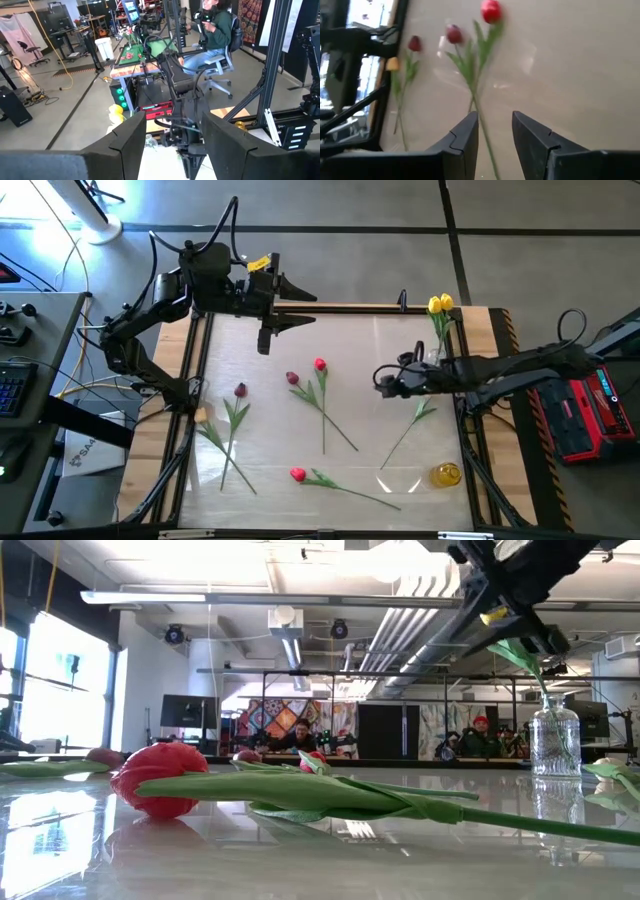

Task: Sort flowers into vase by color
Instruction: Put the left white tulip into the transparent vase

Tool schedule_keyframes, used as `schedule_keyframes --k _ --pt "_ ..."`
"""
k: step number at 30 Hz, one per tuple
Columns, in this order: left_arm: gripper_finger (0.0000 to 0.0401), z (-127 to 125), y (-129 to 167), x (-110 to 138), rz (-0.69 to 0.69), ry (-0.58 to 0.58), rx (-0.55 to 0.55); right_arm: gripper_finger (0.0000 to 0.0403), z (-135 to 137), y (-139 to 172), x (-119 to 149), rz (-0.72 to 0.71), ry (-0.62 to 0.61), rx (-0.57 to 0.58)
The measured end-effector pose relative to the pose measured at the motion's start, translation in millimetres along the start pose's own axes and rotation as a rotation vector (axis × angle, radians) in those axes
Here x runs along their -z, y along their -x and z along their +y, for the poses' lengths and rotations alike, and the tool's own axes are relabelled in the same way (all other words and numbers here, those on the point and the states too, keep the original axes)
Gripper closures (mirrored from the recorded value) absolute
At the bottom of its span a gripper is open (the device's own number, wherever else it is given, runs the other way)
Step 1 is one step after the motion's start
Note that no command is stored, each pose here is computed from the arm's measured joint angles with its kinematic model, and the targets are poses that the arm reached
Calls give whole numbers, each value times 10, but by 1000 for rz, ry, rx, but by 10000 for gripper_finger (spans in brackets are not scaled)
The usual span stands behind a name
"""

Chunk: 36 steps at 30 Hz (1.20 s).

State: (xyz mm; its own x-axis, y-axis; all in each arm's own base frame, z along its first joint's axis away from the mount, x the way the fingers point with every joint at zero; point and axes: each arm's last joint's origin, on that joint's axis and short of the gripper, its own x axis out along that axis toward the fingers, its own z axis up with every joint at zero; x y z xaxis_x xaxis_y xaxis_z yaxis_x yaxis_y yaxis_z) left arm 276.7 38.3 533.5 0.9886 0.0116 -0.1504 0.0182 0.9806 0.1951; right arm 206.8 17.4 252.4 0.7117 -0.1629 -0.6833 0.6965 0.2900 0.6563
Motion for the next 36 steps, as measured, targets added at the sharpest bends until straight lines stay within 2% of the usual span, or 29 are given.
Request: schedule_keyframes --k 17,26,31,36 --pt "224 0 2 -3 -2 0 -1 295 -31 -362 279 43 -167 157" --pt "224 0 0 -3 -3 7 0 295 -65 -522 341 28 -140 216" --pt "224 1 1 -4 -4 7 -1 295 -11 -609 356 40 -61 164" --pt "224 -1 -31 -18 -25 5 -2 295 12 -642 364 40 -43 142"
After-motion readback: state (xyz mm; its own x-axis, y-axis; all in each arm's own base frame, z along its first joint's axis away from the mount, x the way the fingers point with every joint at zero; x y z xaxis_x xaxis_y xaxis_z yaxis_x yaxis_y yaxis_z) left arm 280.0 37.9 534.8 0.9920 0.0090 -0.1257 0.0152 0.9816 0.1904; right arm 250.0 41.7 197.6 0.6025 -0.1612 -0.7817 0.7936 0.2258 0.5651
